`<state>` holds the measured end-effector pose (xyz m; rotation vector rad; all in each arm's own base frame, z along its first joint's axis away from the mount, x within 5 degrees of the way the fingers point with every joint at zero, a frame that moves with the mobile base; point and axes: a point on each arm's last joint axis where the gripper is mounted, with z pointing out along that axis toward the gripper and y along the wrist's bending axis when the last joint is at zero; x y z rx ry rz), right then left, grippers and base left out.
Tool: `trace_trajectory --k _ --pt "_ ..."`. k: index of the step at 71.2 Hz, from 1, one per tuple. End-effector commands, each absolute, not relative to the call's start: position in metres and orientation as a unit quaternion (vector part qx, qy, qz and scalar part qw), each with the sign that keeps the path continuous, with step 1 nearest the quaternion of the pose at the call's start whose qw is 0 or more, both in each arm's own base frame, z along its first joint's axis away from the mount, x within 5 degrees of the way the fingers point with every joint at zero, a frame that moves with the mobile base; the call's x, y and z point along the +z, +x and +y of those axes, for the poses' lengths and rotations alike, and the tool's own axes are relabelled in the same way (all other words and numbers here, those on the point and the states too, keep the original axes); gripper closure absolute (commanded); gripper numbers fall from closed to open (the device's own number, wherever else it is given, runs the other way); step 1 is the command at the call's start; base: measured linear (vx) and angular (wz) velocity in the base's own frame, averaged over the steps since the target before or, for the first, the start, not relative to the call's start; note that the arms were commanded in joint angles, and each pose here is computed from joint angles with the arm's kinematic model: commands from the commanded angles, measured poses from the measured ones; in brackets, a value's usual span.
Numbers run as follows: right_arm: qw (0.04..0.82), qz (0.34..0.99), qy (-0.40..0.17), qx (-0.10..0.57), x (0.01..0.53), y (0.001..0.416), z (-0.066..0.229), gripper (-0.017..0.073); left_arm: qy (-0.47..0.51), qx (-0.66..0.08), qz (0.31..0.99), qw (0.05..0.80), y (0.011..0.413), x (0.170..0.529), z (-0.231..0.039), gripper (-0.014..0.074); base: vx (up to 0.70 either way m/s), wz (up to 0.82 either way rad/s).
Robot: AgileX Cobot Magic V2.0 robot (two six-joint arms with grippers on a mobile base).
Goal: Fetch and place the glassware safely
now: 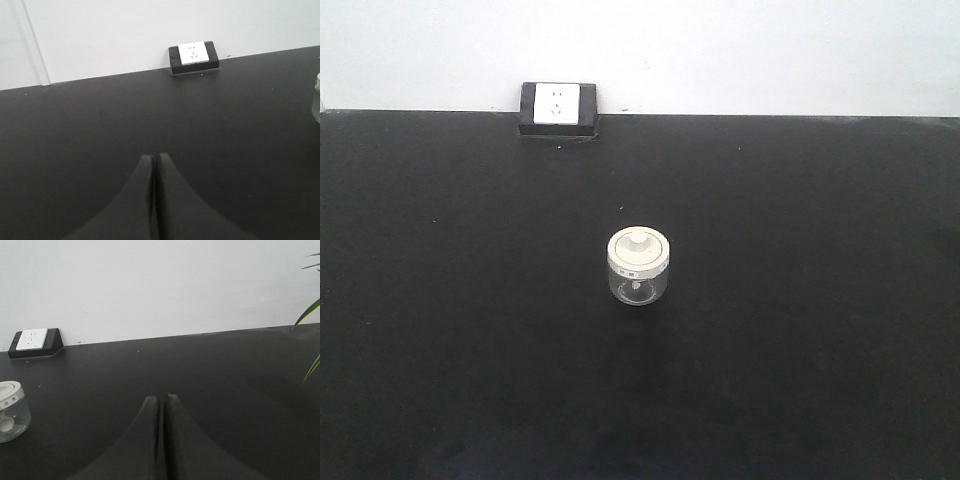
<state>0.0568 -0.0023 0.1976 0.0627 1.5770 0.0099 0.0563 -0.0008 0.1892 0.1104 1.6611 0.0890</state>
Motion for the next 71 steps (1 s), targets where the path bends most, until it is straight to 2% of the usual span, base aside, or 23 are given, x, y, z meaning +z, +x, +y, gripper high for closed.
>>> trace_trajectory --k 1,71 --pt "0.726 0.688 0.020 0.001 0.1978 0.0565 -0.0016 0.0563 0.043 0.039 0.718 0.693 0.0569 0.1870 -0.0004 0.0592 0.00 0.00" --pt "0.726 0.688 0.020 0.001 0.1978 0.0565 -0.0016 0.0563 0.043 0.039 0.719 0.693 0.0569 0.1870 -0.0004 0.0592 0.00 0.00"
